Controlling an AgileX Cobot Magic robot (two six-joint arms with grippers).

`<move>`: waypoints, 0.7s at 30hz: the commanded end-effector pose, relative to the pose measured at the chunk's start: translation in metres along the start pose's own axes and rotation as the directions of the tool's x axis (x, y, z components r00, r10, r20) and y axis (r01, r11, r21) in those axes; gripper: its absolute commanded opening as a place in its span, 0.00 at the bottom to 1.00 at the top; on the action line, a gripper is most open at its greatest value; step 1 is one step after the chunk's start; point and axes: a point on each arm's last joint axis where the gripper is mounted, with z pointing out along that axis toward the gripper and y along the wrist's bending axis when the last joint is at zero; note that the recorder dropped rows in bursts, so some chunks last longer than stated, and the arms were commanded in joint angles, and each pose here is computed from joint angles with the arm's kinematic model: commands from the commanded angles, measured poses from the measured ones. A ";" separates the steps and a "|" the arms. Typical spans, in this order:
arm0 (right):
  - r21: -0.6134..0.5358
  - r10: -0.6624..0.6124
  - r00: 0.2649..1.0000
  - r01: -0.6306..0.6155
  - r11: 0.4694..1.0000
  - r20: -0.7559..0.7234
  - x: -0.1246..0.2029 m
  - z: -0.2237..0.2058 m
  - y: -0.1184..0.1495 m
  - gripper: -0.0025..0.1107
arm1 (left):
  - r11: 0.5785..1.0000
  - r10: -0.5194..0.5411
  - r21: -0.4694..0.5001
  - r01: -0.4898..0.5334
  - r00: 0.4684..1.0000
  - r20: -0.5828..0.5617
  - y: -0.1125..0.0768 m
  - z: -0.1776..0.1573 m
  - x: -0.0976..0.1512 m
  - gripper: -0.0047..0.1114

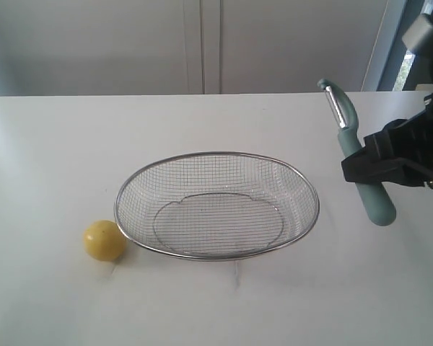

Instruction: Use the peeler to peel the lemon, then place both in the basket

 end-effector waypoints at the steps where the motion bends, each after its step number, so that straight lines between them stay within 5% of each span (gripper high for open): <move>1: 0.001 -0.008 1.000 0.008 1.000 0.016 0.000 -0.002 0.001 0.02 | 1.000 -0.005 0.006 0.005 1.000 0.003 0.000 0.000 0.001 0.04; 8: 0.001 -0.008 1.000 0.008 1.000 0.016 0.000 -0.002 0.001 0.02 | 1.000 -0.005 0.005 0.005 1.000 0.004 0.000 0.000 0.001 0.04; 15: 0.001 -0.008 1.000 0.008 1.000 0.016 0.000 -0.002 0.001 0.02 | 0.999 0.001 -0.051 0.017 0.944 0.329 0.005 -0.005 -0.029 0.04; 21: 0.002 -0.008 1.000 0.008 1.000 0.019 0.000 -0.002 0.001 0.02 | 0.999 0.001 -0.052 0.017 0.944 0.331 0.005 -0.005 -0.029 0.04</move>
